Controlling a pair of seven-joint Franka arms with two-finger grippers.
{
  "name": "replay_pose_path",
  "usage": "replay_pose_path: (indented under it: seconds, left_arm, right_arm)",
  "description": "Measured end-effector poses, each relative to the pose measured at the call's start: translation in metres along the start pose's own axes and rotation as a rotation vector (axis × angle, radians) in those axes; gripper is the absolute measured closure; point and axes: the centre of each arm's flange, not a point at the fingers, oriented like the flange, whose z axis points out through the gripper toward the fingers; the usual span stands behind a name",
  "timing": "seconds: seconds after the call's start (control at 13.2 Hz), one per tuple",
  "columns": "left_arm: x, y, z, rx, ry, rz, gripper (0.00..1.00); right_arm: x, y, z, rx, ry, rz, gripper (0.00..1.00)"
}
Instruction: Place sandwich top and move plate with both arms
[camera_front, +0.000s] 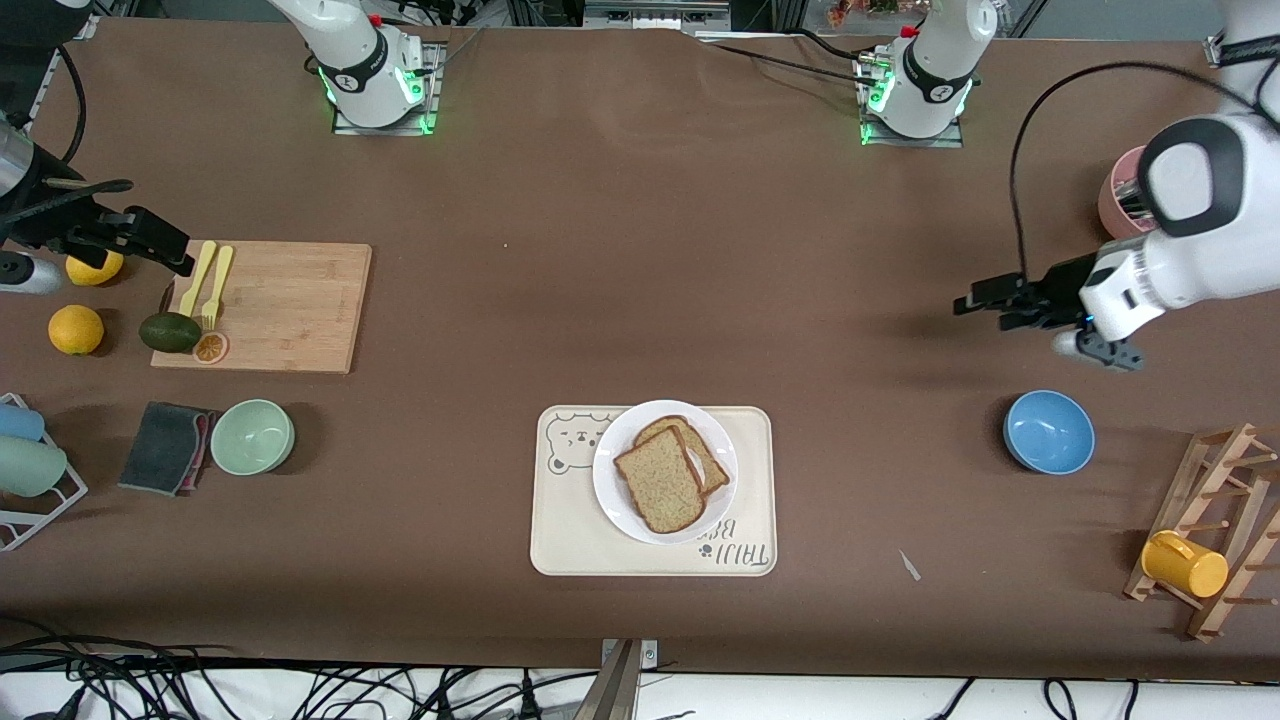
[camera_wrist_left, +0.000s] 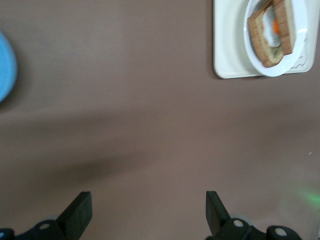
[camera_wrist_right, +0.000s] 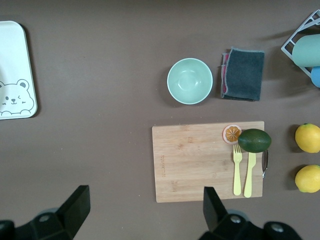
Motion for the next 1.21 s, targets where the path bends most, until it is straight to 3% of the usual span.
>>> replay_pose_path:
  seconds: [0.23,0.38,0.76,1.21]
  left_arm:
    - [-0.017,0.002,-0.101,0.206,0.027,-0.064,0.00]
    - [-0.021,0.015,-0.140,0.281,0.063,-0.152,0.00]
    - [-0.018,0.062,-0.150,0.394,0.099,-0.300,0.00]
    - [-0.022,0.084,-0.169,0.403,0.117,-0.306,0.00]
  right_arm:
    - [0.000,0.000,0.000,0.000,0.000,0.000,0.00]
    - [0.000,0.000,0.000,0.000,0.000,0.000,0.00]
    - [-0.004,0.000,0.002,-0.005,-0.037,0.032,0.00]
    - [-0.008,0.001,-0.005,-0.005,-0.029,0.034,0.00]
